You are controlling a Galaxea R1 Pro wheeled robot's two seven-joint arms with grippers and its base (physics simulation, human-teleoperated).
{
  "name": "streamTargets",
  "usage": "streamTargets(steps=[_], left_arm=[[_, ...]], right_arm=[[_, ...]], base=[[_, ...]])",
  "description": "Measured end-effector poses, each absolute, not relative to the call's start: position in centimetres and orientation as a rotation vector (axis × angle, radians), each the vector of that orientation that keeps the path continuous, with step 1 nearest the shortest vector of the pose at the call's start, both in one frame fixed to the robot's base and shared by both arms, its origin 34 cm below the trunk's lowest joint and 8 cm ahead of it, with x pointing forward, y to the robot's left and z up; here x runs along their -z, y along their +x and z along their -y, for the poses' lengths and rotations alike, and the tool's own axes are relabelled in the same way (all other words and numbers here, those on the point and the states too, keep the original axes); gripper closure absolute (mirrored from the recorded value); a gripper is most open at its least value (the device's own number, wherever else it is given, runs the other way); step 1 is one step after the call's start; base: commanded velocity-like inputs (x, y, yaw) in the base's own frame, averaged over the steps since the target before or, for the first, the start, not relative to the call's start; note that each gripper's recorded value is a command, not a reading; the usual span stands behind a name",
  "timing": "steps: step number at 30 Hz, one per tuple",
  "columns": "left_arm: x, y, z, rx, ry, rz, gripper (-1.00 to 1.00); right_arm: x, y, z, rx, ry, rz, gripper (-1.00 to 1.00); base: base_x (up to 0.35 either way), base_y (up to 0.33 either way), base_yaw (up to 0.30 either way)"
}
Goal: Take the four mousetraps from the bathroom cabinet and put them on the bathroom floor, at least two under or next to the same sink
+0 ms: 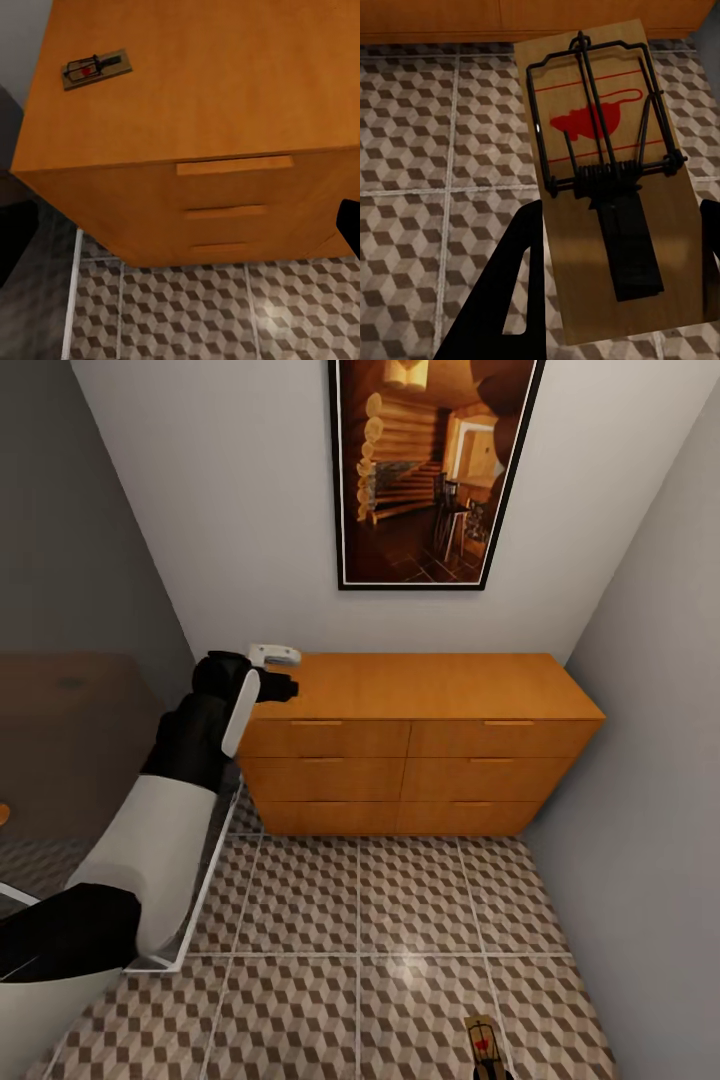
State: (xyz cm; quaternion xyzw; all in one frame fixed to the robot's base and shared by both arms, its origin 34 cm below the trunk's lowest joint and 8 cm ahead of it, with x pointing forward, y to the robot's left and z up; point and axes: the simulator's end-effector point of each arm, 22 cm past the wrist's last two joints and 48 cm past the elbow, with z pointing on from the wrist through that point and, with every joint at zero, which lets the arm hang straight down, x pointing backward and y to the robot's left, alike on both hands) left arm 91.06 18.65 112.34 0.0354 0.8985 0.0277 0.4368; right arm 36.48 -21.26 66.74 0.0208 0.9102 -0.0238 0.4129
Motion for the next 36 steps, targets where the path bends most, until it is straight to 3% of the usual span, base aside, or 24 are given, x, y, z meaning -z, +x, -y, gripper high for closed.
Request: streamTargets(steps=[12, 36], left_arm=[[-113.9, 91.5, -23.4, -0.07, 0.077, -2.2, -1.0], [-116.2, 91.6, -23.4, -0.072, 0.111, -2.143, -1.0]], right_arm=[[-66.8, 36.5, 21.2, 0.058, 0.052, -2.286, 1.0], [-66.8, 36.5, 21.3, 0.06, 0.051, -2.286, 1.0]], base=[[0.0, 0.0, 0.0], [0.0, 0.0, 0.0]])
